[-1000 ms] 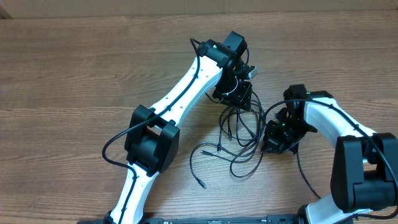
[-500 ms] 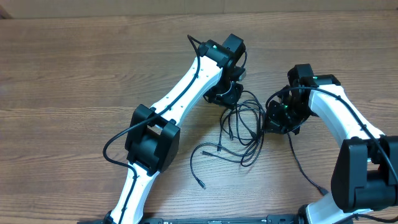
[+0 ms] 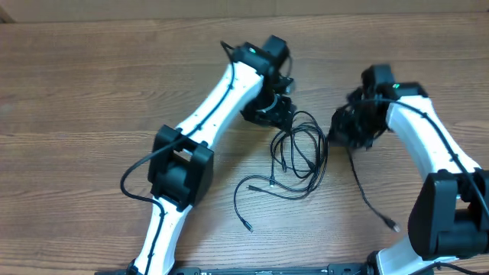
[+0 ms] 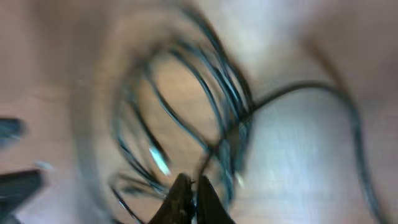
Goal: Untangle cables
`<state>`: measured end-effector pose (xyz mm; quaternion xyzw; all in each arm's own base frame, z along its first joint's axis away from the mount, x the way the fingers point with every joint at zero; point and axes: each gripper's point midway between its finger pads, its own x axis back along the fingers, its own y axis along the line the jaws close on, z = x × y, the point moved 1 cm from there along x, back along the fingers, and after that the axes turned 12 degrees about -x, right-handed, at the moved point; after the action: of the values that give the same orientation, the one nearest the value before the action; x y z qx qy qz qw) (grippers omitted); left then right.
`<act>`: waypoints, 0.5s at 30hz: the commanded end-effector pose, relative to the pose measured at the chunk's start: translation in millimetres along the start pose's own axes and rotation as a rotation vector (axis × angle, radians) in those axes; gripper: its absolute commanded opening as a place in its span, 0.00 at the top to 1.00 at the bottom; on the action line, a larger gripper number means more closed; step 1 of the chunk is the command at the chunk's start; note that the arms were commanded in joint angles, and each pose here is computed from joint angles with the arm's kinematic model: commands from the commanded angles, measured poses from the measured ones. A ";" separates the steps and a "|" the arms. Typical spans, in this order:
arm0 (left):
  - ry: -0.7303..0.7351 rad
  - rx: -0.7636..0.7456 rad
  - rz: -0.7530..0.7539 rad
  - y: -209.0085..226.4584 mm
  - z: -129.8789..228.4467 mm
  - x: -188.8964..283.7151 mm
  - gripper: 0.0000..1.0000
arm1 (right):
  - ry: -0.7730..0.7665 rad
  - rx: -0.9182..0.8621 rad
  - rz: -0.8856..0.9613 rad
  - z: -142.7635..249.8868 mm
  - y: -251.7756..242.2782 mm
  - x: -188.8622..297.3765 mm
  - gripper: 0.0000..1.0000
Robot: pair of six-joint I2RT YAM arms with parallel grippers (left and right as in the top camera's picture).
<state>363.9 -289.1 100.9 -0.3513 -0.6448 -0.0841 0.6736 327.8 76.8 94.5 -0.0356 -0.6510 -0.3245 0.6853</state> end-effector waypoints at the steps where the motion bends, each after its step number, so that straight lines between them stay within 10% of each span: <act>1: -0.107 -0.003 0.064 21.4 -16.2 46.4 0.30 | -0.164 0.118 -0.108 -34.1 45.6 35.2 0.96; 12: -0.221 0.166 0.092 86.1 -9.8 106.1 0.25 | -0.307 0.600 -0.081 8.2 140.1 6.8 0.96; 15: -0.188 0.182 0.078 92.3 -1.0 103.0 0.23 | -0.444 0.375 0.125 -6.8 112.2 9.1 0.68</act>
<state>438.4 -183.0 166.5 -0.3082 -0.7054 0.0406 0.6370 374.8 198.1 147.8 0.1373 -0.7917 -0.1598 0.5734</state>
